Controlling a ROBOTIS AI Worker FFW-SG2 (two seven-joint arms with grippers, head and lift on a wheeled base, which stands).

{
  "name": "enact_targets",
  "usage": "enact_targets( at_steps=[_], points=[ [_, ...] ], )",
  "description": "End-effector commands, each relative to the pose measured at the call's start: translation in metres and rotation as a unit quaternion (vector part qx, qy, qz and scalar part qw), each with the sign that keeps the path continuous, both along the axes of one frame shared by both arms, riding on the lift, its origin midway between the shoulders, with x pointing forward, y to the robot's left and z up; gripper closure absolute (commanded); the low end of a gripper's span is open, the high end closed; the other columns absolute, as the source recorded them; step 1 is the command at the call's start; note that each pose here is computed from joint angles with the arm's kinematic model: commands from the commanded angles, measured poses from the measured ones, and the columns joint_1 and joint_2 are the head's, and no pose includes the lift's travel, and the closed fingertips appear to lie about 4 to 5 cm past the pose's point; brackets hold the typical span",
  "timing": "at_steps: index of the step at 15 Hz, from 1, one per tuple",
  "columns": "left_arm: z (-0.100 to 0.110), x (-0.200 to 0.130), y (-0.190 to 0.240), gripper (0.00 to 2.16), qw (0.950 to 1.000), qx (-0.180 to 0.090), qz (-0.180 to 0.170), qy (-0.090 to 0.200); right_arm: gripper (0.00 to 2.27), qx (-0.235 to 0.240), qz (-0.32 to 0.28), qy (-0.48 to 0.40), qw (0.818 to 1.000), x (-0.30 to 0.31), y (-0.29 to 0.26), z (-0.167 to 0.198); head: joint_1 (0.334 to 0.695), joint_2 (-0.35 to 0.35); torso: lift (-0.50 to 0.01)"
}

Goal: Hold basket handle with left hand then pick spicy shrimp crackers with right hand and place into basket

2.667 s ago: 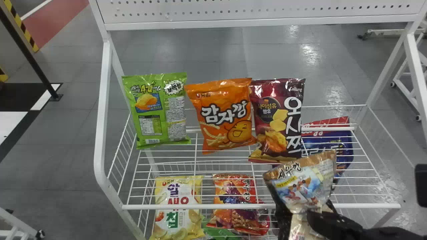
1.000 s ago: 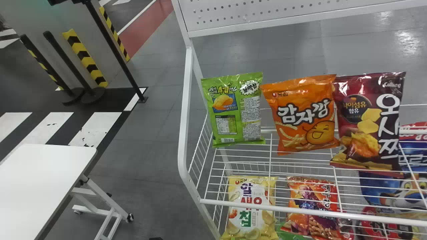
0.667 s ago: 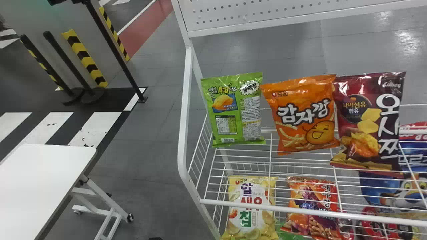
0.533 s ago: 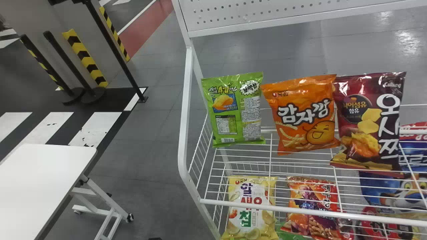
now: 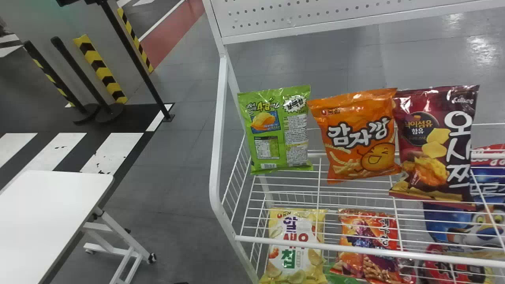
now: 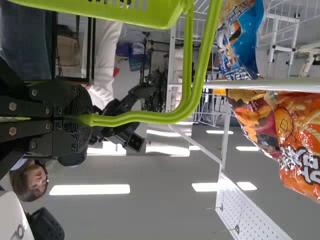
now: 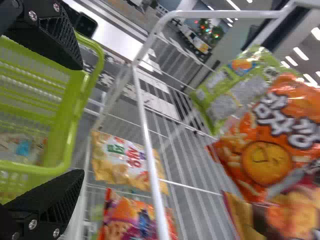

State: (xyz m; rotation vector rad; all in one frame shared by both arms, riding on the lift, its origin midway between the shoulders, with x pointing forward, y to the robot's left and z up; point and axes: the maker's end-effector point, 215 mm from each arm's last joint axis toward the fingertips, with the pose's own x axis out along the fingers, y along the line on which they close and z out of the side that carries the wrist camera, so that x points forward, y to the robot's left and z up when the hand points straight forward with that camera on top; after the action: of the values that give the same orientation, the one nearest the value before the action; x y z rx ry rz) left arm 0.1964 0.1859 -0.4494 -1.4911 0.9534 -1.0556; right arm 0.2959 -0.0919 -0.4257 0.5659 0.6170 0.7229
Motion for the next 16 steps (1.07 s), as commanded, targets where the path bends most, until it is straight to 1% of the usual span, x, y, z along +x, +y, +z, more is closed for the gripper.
enact_targets(
  at_steps=[1, 2, 3, 4, 6, 7, 9, 10, 11, 12, 14, 15, 16],
  points=[
    [0.002, 0.000, 0.000, 2.15, 1.0000, -0.006, 0.000, 0.000, 0.08, -0.021, -0.043, -0.088, 0.995, 0.019, -0.032, 0.010, 0.695, 0.263, -0.010],
    [0.002, 0.000, 0.000, 2.15, 1.0000, -0.007, 0.001, 0.000, 0.08, -0.030, -0.056, -0.112, 0.992, 0.024, -0.040, 0.011, 0.695, 0.229, -0.010],
    [0.002, 0.000, 0.000, 2.15, 1.0000, -0.007, 0.001, 0.000, 0.09, -0.045, -0.069, -0.144, 0.986, 0.027, -0.050, 0.012, 0.695, 0.172, -0.010],
    [0.002, -0.001, 0.000, 2.15, 1.0000, -0.006, 0.000, 0.000, 0.09, -0.067, -0.080, -0.178, 0.979, 0.029, -0.059, 0.015, 0.695, 0.150, -0.010],
    [0.002, -0.001, 0.000, 2.15, 1.0000, -0.007, 0.000, 0.000, 0.09, -0.094, -0.108, -0.225, 0.964, 0.028, -0.076, 0.020, 0.695, 0.111, -0.010],
    [0.002, -0.002, -0.001, 2.15, 1.0000, -0.007, -0.001, 0.002, 0.09, -0.108, -0.117, -0.250, 0.955, 0.024, -0.082, 0.025, 0.695, 0.072, -0.010],
    [0.002, -0.002, -0.002, 2.15, 1.0000, -0.007, -0.001, 0.002, 0.09, -0.139, -0.142, -0.285, 0.938, 0.017, -0.095, 0.027, 0.695, 0.040, -0.010],
    [0.002, -0.002, -0.002, 2.15, 1.0000, -0.008, -0.001, 0.002, 0.09, -0.147, -0.155, -0.300, 0.930, 0.012, -0.102, 0.028, 0.695, 0.023, -0.010],
    [0.002, -0.002, -0.002, 2.15, 1.0000, -0.008, -0.001, 0.002, 0.09, -0.154, -0.163, -0.311, 0.924, 0.005, -0.108, 0.027, 0.695, 0.007, -0.010],
    [0.002, -0.003, -0.003, 2.15, 1.0000, -0.008, -0.002, 0.003, 0.09, -0.160, -0.168, -0.311, 0.922, -0.002, -0.113, 0.019, 0.695, -0.022, -0.010],
    [0.002, -0.003, -0.003, 2.15, 1.0000, -0.009, -0.002, 0.003, 0.09, -0.172, -0.186, -0.327, 0.910, -0.013, -0.123, 0.015, 0.695, -0.043, -0.010],
    [0.002, -0.003, -0.003, 2.15, 1.0000, -0.009, -0.002, 0.003, 0.09, -0.184, -0.203, -0.343, 0.898, -0.017, -0.131, 0.018, 0.695, -0.055, -0.010],
    [0.002, -0.003, -0.004, 2.15, 1.0000, -0.009, -0.003, 0.003, 0.09, -0.197, -0.213, -0.365, 0.885, -0.022, -0.131, 0.025, 0.695, -0.086, -0.010]
  ],
)
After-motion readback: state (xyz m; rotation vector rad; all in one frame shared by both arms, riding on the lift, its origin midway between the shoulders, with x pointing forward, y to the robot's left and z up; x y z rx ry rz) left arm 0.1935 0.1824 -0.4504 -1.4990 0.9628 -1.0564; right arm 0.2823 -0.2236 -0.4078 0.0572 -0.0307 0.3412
